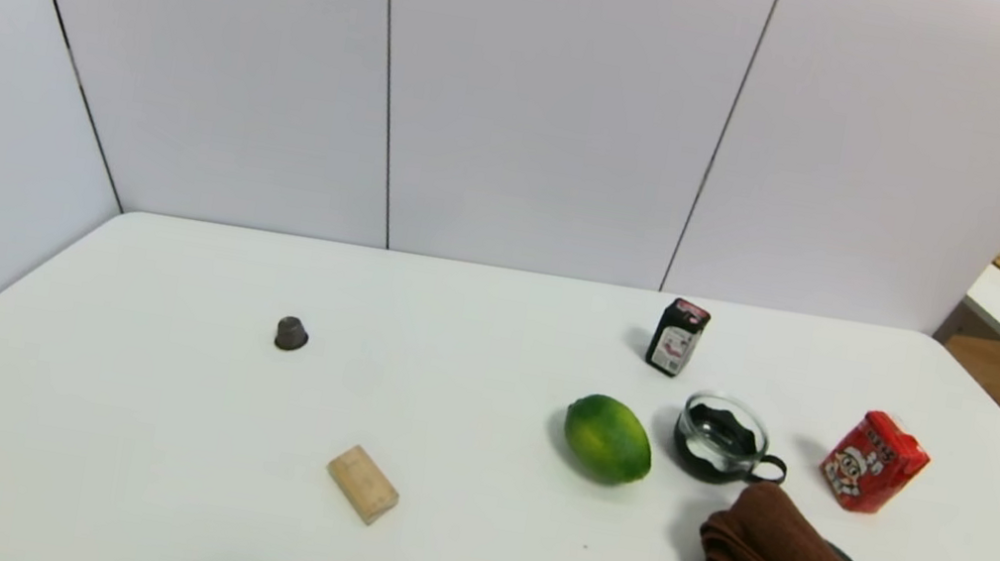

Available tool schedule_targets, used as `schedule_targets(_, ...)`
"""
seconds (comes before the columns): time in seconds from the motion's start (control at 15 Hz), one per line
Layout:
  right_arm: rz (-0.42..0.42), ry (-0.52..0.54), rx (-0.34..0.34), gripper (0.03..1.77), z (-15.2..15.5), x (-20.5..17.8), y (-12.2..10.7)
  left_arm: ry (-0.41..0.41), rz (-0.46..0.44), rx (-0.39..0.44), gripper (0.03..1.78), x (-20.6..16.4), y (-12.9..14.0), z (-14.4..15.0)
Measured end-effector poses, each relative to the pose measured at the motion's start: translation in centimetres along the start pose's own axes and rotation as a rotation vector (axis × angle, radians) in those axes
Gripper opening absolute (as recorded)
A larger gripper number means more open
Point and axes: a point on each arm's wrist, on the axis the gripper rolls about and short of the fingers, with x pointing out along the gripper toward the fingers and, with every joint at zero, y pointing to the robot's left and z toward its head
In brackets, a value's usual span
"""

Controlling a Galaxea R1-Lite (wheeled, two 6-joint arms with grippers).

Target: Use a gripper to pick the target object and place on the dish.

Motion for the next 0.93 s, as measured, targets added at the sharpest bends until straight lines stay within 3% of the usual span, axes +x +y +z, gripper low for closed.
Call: schedule_targets(0.93,0.001,0.019,0.005,1.71,-0.19,0.00,0.03,0.000,0.001,0.000,1.69,0.00,0.00,0.00)
